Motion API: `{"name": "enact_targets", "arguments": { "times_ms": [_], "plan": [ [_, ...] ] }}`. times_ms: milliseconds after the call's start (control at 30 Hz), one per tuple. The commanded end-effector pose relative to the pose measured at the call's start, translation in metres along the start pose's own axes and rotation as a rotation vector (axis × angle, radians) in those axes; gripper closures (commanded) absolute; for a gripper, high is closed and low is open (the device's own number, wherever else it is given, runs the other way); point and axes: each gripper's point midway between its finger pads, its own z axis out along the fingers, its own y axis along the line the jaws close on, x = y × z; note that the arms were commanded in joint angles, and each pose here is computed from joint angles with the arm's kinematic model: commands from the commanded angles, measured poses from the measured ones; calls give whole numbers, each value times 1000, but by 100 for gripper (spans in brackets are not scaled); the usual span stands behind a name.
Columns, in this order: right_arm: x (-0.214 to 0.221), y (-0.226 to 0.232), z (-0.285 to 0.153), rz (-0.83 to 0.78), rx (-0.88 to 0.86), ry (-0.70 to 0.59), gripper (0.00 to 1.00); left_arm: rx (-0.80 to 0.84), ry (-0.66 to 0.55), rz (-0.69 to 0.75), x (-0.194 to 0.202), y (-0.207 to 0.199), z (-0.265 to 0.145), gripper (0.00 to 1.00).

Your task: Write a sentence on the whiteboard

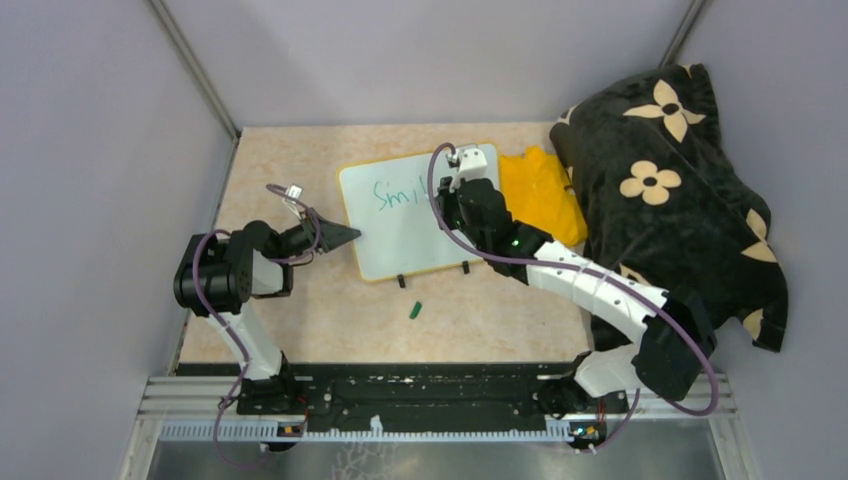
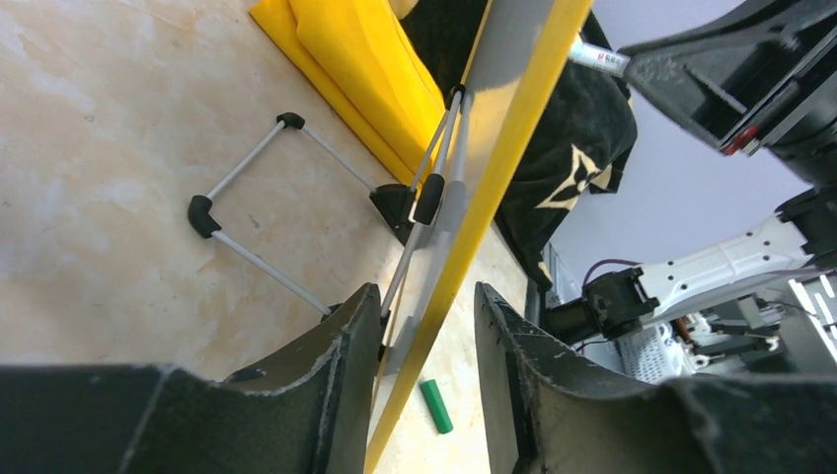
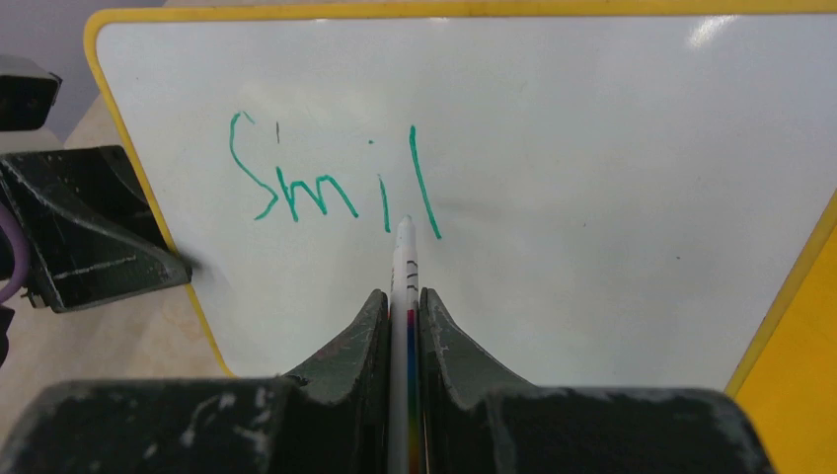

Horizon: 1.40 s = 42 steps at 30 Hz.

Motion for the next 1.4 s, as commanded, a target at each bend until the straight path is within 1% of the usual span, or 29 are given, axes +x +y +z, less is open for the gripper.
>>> {"name": "enact_targets", "arguments": {
  "times_ms": [0,200,367,500,667,800,933,1033,1133,1367],
  "plan": [
    [-25,3,-16,48,-45,-84,100,94,-50,164,-23,-24,3,52],
    [-28,8,-26,55,-88,-92,100,104,-35,108,-24,-27,4,47],
    [-32,11,-29,57,-107,-99,100,111,-20,112,-22,-28,4,42],
    [-32,12,-31,55,-117,-102,100,105,-31,211,-19,-26,2,47],
    [-33,12,-34,54,-129,-113,100,98,-39,275,-18,-25,0,52],
    [-35,15,-37,62,-148,-123,100,114,-32,340,-20,-30,1,52],
    [-38,15,-42,63,-155,-134,100,136,-7,356,-22,-25,8,53],
    [-40,13,-47,61,-156,-149,100,145,7,401,-19,-21,9,57],
    [-39,13,-49,61,-162,-149,100,152,12,453,-18,-22,8,65],
    [-42,12,-53,57,-162,-161,100,141,-7,535,-18,-23,5,96]
  ]
}}
